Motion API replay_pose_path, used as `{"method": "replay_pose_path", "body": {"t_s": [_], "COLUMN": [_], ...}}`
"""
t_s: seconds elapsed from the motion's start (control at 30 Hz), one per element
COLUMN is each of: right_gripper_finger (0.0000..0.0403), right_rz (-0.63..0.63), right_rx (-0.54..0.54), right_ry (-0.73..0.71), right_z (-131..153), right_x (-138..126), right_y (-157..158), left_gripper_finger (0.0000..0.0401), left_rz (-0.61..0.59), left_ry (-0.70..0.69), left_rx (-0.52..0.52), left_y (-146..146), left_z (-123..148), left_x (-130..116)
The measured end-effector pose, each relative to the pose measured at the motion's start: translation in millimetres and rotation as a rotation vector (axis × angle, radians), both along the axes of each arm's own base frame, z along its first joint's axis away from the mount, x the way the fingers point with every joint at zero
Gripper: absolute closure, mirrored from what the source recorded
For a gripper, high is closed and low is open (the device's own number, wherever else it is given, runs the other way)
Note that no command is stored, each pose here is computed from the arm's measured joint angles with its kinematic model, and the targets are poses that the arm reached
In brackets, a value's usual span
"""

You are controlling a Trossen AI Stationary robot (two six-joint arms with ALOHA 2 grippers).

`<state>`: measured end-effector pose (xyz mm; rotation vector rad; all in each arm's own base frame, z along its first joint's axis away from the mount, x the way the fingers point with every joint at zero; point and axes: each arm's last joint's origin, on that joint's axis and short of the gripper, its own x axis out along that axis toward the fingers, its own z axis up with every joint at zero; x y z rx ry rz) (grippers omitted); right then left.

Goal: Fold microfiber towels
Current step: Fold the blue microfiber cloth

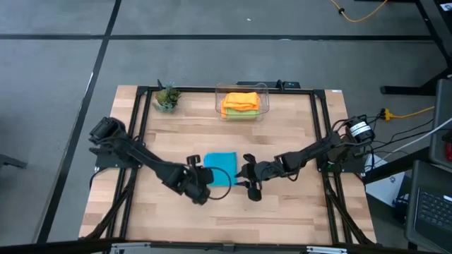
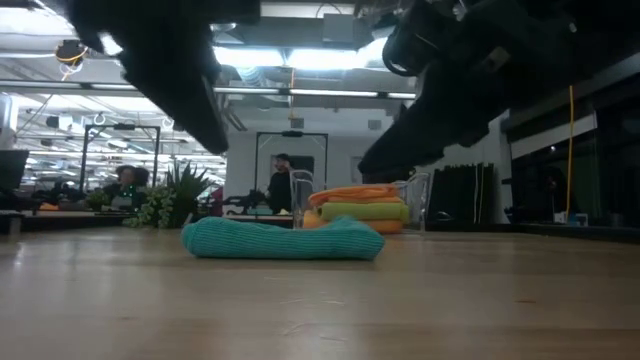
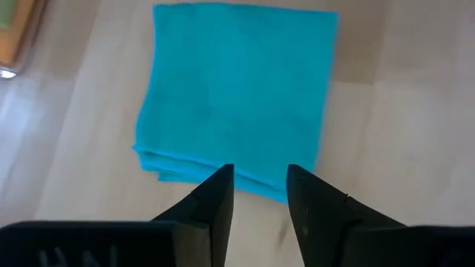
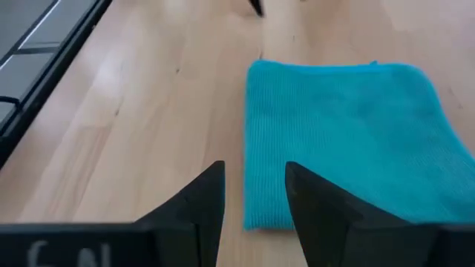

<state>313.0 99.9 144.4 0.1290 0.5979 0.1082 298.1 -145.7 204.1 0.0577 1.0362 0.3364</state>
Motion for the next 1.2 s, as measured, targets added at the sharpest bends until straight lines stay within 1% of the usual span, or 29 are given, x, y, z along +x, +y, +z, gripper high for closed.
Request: {"method": "replay_pose_path", "body": {"t_s": [0.17,0.27,0.33,0.37,0.47,0.5,0.6,0.7,0.77,0.83,0.93,1.03,1.13,1.2], "right_gripper_finger": [0.0258,0.025,0.0234,0.0223,0.0184,0.0171,0.0139,0.012,0.0116,0.0114,0.0114,0.0114,0.0114,0.0114], "right_rz": [0.047,0.043,0.038,0.037,0.031,0.027,0.017,0.009,0.008,0.009,0.006,0.009,0.007,0.008], "right_rx": [-0.068,-0.065,-0.06,-0.061,-0.058,-0.06,-0.067,-0.072,-0.071,-0.072,-0.068,-0.072,-0.069,-0.07], "right_ry": [-0.02,-0.015,-0.015,-0.015,-0.017,-0.019,-0.027,-0.028,-0.028,-0.028,-0.028,-0.028,-0.028,-0.028], "right_z": [1.4,1.1,1.2,1.3,1.5,1.7,2.3,2.4,2.4,2.4,2.5,2.4,2.4,2.5], "right_x": [-0.2,-0.5,-0.4,-0.3,0.0,0.3,1.0,1.0,1.1,1.1,1.1,1.1,1.1,1.1], "right_y": [2.3,2.4,2.4,2.4,1.8,1.3,0.5,0.2,0.2,0.2,0.2,0.2,0.2,0.2], "left_gripper_finger": [0.0283,0.0283,0.0283,0.0283,0.0283,0.0283,0.0283,0.0283,0.0283,0.0283,0.0276,0.0262,0.0246,0.0235], "left_rz": [-0.001,0.01,0.028,0.033,0.057,0.062,0.064,0.099,0.129,0.129,0.136,0.095,0.067,0.053], "left_ry": [-0.016,-0.025,-0.024,-0.016,0.006,-0.001,-0.029,-0.039,-0.063,-0.067,-0.076,-0.118,-0.168,-0.182], "left_rx": [0.013,0.012,0.004,-0.02,-0.161,-0.186,-0.199,-0.203,-0.161,-0.145,-0.153,-0.156,-0.19,-0.192], "left_y": [13.3,19.4,23.9,25.8,29.9,29.9,29.2,33.5,36.2,37.6,39.6,38.6,33.2,32.4], "left_z": [1.1,1.5,1.5,1.2,0.2,0.5,1.6,1.6,2.2,2.3,2.7,5.2,8.0,9.0], "left_x": [9.7,13.7,15.5,16.3,19.6,20.9,23.3,24.8,25.5,26.0,27.6,32.7,36.6,38.0]}}
